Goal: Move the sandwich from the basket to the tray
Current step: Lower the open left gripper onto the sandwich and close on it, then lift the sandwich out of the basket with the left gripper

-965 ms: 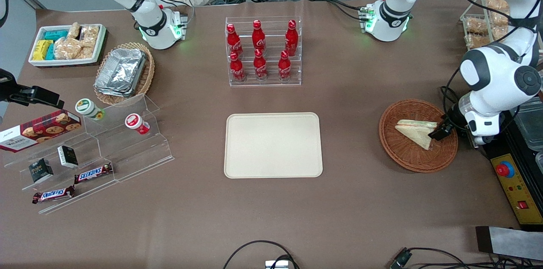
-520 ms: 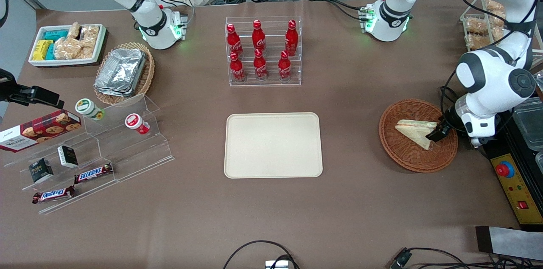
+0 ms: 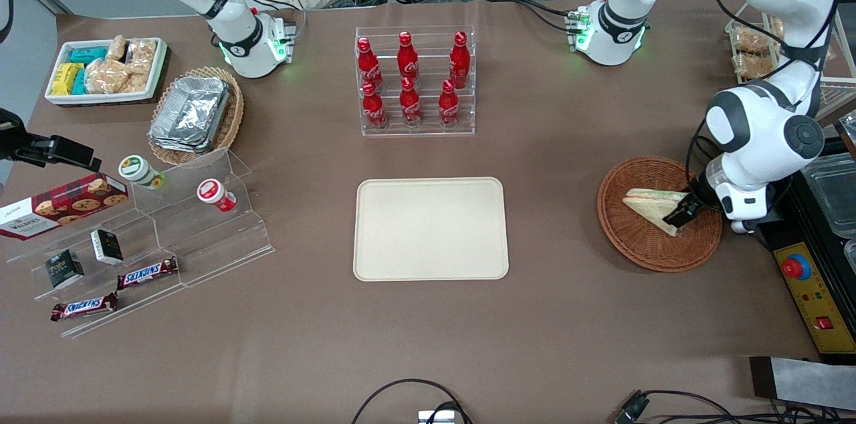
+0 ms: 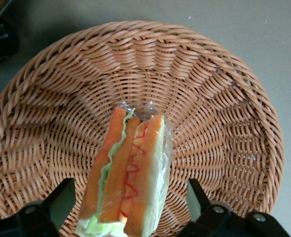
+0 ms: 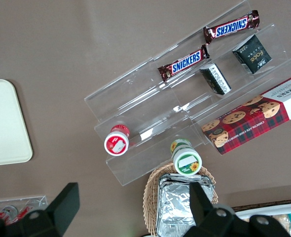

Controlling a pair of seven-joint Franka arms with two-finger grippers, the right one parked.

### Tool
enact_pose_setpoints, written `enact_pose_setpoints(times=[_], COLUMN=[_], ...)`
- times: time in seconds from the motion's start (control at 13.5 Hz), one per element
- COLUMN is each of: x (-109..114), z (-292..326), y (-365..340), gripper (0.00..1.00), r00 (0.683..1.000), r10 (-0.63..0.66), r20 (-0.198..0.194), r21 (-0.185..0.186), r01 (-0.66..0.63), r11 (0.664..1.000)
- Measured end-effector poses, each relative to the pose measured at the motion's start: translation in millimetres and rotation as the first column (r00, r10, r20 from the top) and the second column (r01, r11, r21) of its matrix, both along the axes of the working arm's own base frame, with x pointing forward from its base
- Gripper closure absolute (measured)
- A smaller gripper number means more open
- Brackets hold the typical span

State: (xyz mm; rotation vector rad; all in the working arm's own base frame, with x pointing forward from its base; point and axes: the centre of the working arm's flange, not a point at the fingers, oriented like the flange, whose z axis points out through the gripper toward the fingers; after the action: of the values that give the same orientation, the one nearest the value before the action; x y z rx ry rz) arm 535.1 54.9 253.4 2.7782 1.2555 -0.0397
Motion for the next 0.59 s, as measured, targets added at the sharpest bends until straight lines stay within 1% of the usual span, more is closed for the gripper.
enact_pose_setpoints(times=[0.15, 0.3, 0.37, 0.45, 0.59], x=[0.1, 0.5, 0.7, 0.8, 0.9], z=[-1.0, -1.8, -2.1, -2.3, -2.3], y=[-1.5, -6.4, -9.5, -11.3, -12.1], gripper=[0.0, 0.06, 0.17, 0.3, 0.51], r00=[1.0, 1.0, 1.0, 1.0, 1.0], r10=[-0.003, -0.012, -0.017, -0.021, -0.024], r20=[-0.001, -0.002, -0.003, -0.003, -0.003], r21=[0.0, 0.0, -0.001, -0.001, -0.001], r01=[0.003, 0.012, 0.017, 0.021, 0.024], r11=[1.0, 1.0, 1.0, 1.0, 1.0])
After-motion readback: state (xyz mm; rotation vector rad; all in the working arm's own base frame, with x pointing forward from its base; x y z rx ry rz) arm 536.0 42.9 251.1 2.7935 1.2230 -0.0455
